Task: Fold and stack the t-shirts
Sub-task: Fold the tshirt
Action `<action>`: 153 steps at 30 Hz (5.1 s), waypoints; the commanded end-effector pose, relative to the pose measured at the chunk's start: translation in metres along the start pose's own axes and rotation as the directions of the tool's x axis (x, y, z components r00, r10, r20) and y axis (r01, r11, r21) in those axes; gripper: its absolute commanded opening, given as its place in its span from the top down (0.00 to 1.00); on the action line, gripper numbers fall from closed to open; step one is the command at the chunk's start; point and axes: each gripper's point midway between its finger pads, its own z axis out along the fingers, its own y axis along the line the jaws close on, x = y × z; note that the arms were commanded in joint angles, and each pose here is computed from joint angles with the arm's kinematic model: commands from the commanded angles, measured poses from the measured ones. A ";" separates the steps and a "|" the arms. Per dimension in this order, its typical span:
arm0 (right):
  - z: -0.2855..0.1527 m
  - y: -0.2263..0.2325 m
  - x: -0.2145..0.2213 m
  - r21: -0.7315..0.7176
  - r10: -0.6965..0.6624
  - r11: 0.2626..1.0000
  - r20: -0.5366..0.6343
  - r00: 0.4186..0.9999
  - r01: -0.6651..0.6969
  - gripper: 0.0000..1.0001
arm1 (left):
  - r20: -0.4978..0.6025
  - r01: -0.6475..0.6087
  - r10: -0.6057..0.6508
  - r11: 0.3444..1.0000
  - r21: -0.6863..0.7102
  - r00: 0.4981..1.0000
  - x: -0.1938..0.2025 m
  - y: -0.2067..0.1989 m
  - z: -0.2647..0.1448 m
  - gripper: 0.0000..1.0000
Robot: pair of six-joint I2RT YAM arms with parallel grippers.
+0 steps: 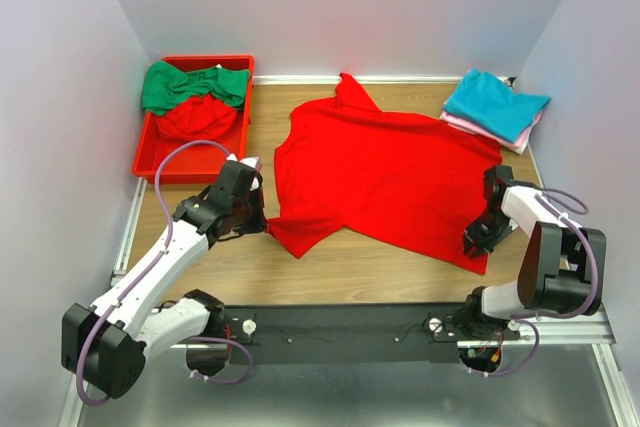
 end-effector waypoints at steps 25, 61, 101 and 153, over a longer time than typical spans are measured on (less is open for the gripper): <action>0.002 0.052 -0.022 -0.018 -0.070 0.997 0.069 0.995 0.071 0.98 | 0.111 0.018 -0.013 0.999 -0.048 0.994 -0.071 0.031 0.010 1.00; -0.044 0.039 0.026 -0.056 -0.095 0.993 0.073 0.993 0.100 0.55 | 0.157 -0.009 0.019 0.998 -0.062 0.987 -0.118 0.046 0.009 1.00; -0.011 0.025 0.075 -0.042 -0.191 0.981 0.035 0.981 0.192 0.98 | 0.146 0.002 0.003 1.000 -0.030 0.989 -0.106 0.039 -0.008 1.00; -0.075 0.054 0.042 -0.216 -0.144 0.959 0.196 0.970 0.186 0.98 | 0.127 0.031 -0.074 0.949 0.315 0.989 -0.165 -0.030 0.021 1.00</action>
